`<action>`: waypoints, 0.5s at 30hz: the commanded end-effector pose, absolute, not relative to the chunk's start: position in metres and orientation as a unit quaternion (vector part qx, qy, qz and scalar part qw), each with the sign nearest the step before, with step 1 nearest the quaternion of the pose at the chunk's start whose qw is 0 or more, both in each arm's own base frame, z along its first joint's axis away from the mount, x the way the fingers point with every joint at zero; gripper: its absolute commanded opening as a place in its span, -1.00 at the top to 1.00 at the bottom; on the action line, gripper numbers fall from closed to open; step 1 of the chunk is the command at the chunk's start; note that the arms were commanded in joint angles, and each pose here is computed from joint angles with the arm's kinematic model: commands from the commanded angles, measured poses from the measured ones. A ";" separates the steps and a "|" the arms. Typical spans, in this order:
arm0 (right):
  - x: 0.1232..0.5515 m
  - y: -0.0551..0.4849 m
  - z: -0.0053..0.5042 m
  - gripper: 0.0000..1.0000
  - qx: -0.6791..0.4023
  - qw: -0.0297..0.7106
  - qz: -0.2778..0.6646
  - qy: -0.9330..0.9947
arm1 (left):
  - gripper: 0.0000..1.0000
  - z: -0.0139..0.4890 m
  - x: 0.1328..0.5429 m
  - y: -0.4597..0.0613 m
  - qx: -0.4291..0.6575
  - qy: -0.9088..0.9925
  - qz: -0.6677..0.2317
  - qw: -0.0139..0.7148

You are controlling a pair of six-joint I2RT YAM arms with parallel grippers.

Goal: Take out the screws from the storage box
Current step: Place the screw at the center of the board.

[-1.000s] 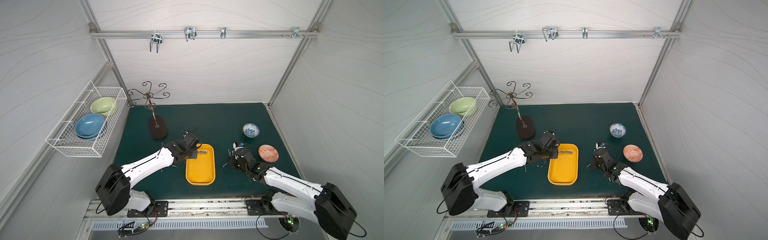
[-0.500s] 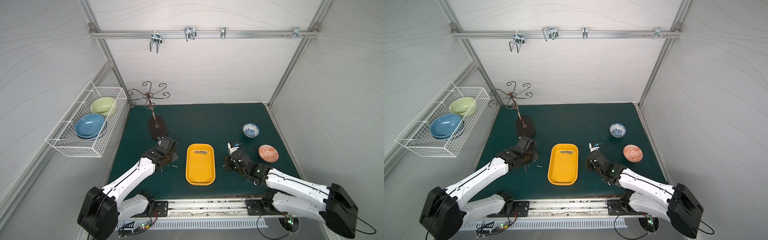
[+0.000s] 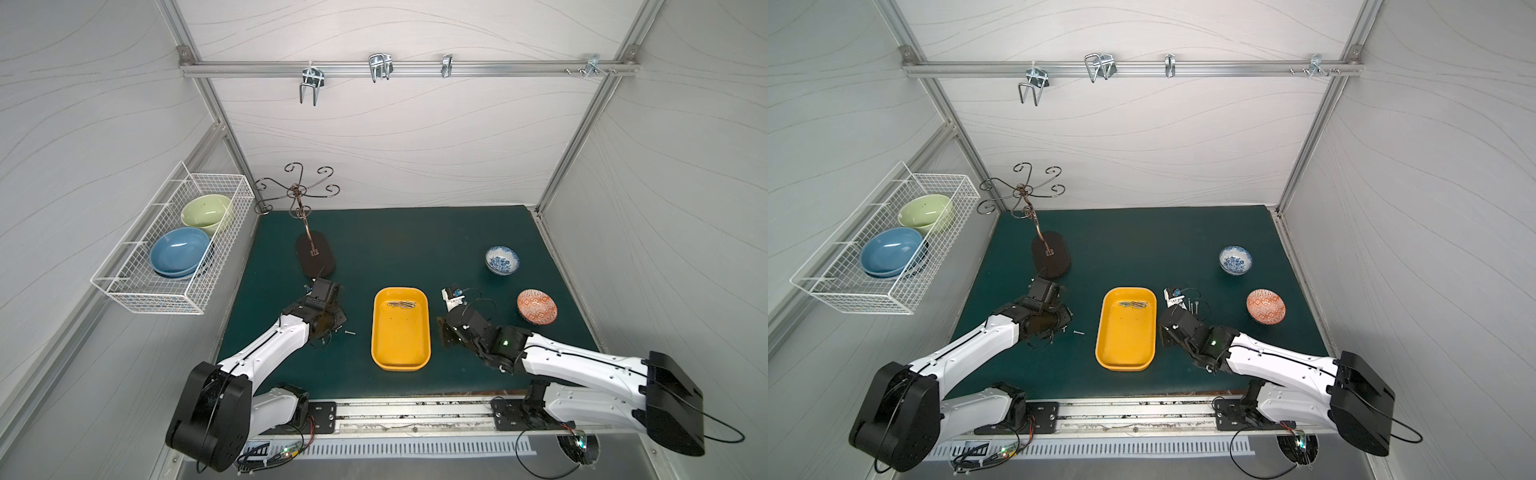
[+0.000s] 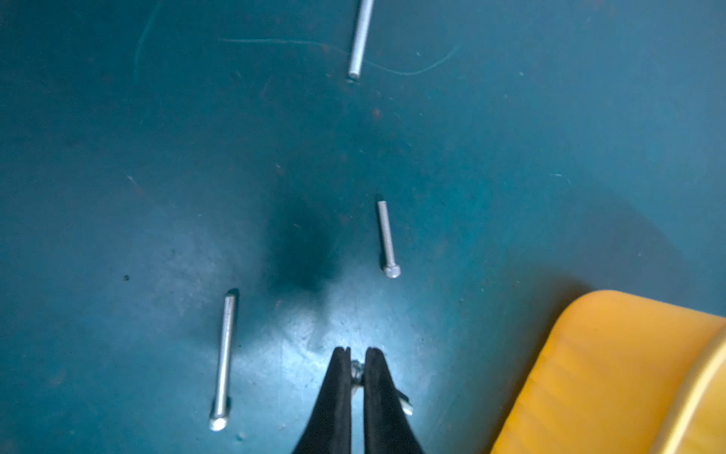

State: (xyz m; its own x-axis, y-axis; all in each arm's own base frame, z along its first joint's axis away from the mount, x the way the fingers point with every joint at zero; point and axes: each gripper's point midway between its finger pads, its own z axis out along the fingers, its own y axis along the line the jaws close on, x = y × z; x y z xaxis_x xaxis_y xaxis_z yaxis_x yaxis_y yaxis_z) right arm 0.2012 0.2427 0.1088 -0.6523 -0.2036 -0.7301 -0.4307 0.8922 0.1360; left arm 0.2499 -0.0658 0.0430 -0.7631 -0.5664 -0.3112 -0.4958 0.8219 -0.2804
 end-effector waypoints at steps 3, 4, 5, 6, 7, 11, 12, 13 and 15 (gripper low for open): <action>0.200 0.260 0.110 0.47 -0.210 0.374 0.144 0.892 | 1.00 0.031 0.248 -0.054 -0.320 0.925 -0.084 0.187; 0.199 0.264 0.109 0.47 -0.214 0.371 0.143 0.892 | 1.00 0.028 0.247 -0.052 -0.325 0.924 -0.082 0.185; 0.199 0.268 0.107 0.47 -0.219 0.367 0.144 0.892 | 1.00 0.024 0.246 -0.050 -0.330 0.923 -0.082 0.182; 0.198 0.271 0.105 0.46 -0.223 0.364 0.145 0.893 | 1.00 0.021 0.245 -0.049 -0.331 0.923 -0.083 0.179; 0.198 0.274 0.104 0.45 -0.226 0.361 0.145 0.893 | 1.00 0.019 0.245 -0.049 -0.333 0.923 -0.083 0.176; 0.198 0.285 0.097 0.41 -0.239 0.344 0.145 0.896 | 1.00 0.013 0.242 -0.047 -0.336 0.924 -0.076 0.167; 0.198 0.287 0.097 0.41 -0.241 0.342 0.144 0.897 | 1.00 0.013 0.242 -0.046 -0.336 0.924 -0.074 0.167; 0.198 0.290 0.097 0.41 -0.245 0.340 0.144 0.897 | 1.00 0.013 0.242 -0.045 -0.337 0.923 -0.072 0.168; 0.199 0.294 0.096 0.41 -0.250 0.337 0.142 0.896 | 1.00 0.014 0.241 -0.042 -0.339 0.923 -0.068 0.171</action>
